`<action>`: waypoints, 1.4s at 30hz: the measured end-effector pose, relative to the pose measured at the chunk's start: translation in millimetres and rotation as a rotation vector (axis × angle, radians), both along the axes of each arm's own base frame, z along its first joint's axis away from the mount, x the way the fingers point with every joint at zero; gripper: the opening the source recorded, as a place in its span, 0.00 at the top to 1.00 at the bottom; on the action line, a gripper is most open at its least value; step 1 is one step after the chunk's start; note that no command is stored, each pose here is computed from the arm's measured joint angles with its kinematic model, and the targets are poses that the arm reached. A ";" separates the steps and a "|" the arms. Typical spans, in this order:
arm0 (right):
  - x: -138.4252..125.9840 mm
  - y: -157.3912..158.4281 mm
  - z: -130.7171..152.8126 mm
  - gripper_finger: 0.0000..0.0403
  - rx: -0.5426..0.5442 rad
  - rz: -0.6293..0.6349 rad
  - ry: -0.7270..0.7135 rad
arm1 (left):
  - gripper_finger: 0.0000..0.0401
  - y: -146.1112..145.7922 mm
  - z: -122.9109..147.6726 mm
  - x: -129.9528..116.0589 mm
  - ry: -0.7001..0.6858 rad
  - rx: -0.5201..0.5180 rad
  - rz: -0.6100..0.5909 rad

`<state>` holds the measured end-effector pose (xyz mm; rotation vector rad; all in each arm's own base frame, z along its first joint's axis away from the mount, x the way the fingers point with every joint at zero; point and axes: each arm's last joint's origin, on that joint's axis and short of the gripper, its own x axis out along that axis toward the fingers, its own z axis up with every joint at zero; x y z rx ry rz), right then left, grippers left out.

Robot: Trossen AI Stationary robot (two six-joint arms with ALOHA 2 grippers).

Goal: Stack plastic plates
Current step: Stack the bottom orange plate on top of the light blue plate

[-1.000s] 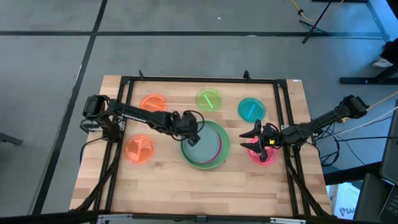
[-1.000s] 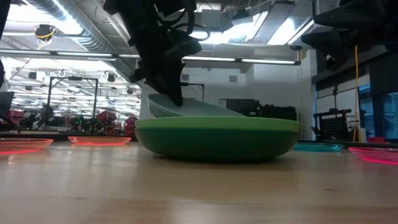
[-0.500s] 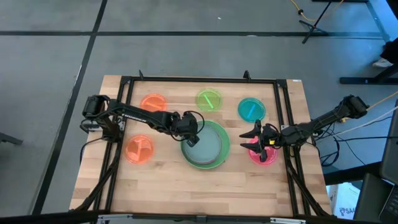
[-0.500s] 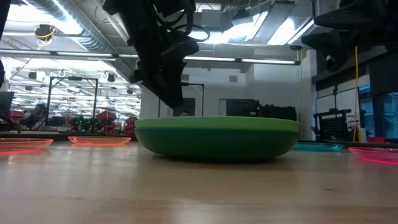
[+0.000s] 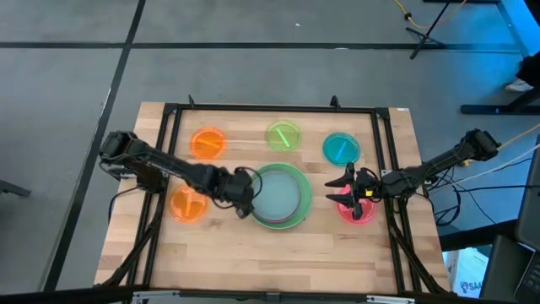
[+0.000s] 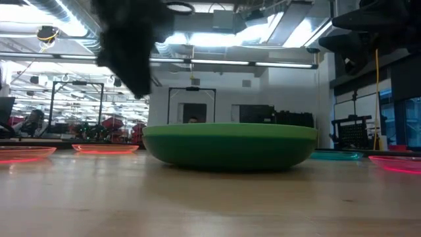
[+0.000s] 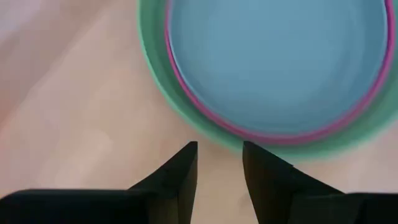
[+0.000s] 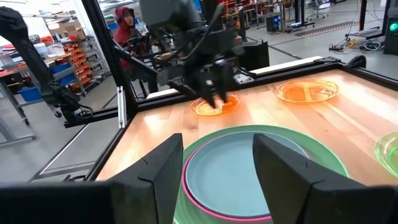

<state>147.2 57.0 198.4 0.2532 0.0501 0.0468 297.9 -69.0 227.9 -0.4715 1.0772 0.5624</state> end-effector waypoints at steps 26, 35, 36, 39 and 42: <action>0.0 -2.0 -0.6 0.53 -0.026 -0.068 0.005 | 0.70 -59.7 -47.0 -60.4 0.451 -0.046 0.156; 0.0 -2.0 -0.6 0.53 -0.026 -0.068 0.005 | 0.70 -54.2 -66.2 -70.7 0.481 -0.038 0.173; 0.0 -2.0 -0.6 0.53 -0.026 -0.068 0.005 | 0.70 -53.4 -69.4 -72.1 0.481 -0.038 0.174; 0.0 -2.0 -0.6 0.53 -0.027 -0.068 0.005 | 0.70 -51.4 -78.2 -75.9 0.479 -0.039 0.173; 0.0 -2.1 -0.7 0.53 -0.027 -0.069 0.005 | 0.70 -47.6 -84.8 -80.8 0.497 -0.028 0.180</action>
